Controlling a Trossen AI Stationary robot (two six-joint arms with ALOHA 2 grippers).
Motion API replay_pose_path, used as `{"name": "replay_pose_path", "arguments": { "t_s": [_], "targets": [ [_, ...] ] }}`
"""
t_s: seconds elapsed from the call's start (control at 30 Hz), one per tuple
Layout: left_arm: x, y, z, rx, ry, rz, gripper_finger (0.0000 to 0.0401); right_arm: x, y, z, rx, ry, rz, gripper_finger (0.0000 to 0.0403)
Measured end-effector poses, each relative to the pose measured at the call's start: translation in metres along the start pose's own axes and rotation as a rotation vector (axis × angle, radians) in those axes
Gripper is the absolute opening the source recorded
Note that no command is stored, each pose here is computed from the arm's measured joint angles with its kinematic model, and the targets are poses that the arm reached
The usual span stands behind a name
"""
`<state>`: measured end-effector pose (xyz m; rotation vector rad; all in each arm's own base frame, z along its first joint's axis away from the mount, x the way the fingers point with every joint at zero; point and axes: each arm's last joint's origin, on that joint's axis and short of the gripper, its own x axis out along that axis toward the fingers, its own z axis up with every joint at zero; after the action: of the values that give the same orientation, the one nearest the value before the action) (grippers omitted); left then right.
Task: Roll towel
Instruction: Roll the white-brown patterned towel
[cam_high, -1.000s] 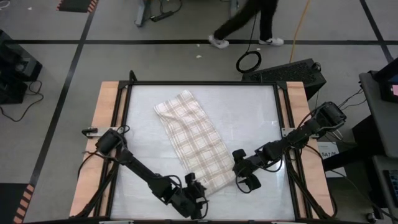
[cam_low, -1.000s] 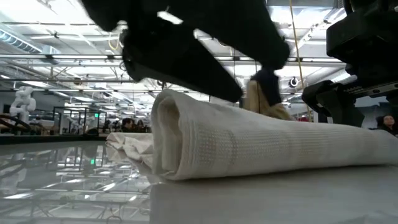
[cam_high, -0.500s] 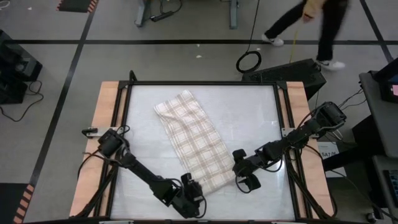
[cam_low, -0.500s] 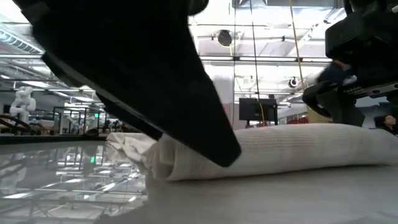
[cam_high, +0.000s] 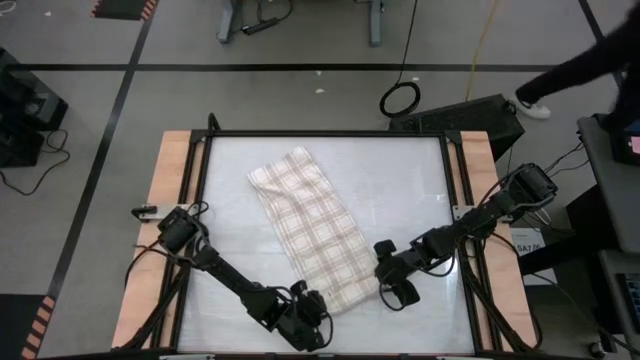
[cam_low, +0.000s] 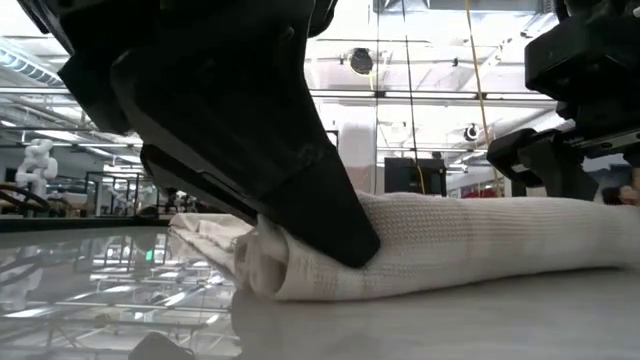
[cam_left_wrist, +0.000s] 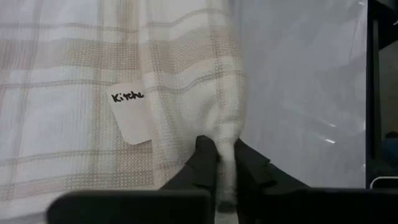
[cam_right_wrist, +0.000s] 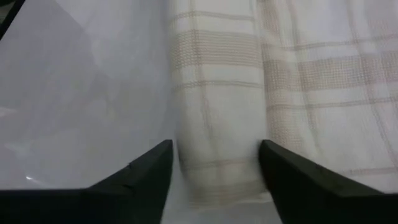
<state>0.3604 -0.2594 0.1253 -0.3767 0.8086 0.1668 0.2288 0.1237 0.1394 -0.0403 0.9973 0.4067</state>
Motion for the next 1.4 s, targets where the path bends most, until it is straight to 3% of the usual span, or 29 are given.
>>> {"name": "replay_pose_path", "arguments": {
  "t_s": [0.23,0.57,0.83,1.1,1.27,1.4],
  "targets": [
    [0.000,0.000,0.000,-0.078,0.005,0.000,0.0029,0.000,0.000,0.000,-0.026,0.002,0.011,0.0134],
    [0.000,-0.002,0.000,-0.131,0.048,-0.048,0.0027,0.000,0.004,0.000,0.037,0.027,0.152,0.0013],
    [-0.001,-0.010,0.002,-0.254,0.092,-0.159,0.0025,-0.003,-0.003,0.005,0.178,0.042,0.333,0.0011],
    [-0.003,-0.017,0.005,-0.309,0.107,-0.248,0.0029,-0.007,-0.014,0.010,0.224,0.030,0.512,0.0010],
    [-0.003,-0.014,0.004,-0.429,0.130,-0.211,0.0058,-0.001,-0.021,0.008,0.260,0.064,0.566,0.0009],
    [-0.008,-0.013,0.004,-0.412,0.098,-0.166,0.0101,0.007,-0.027,0.004,0.311,0.111,0.579,0.0009]
  ]
}}
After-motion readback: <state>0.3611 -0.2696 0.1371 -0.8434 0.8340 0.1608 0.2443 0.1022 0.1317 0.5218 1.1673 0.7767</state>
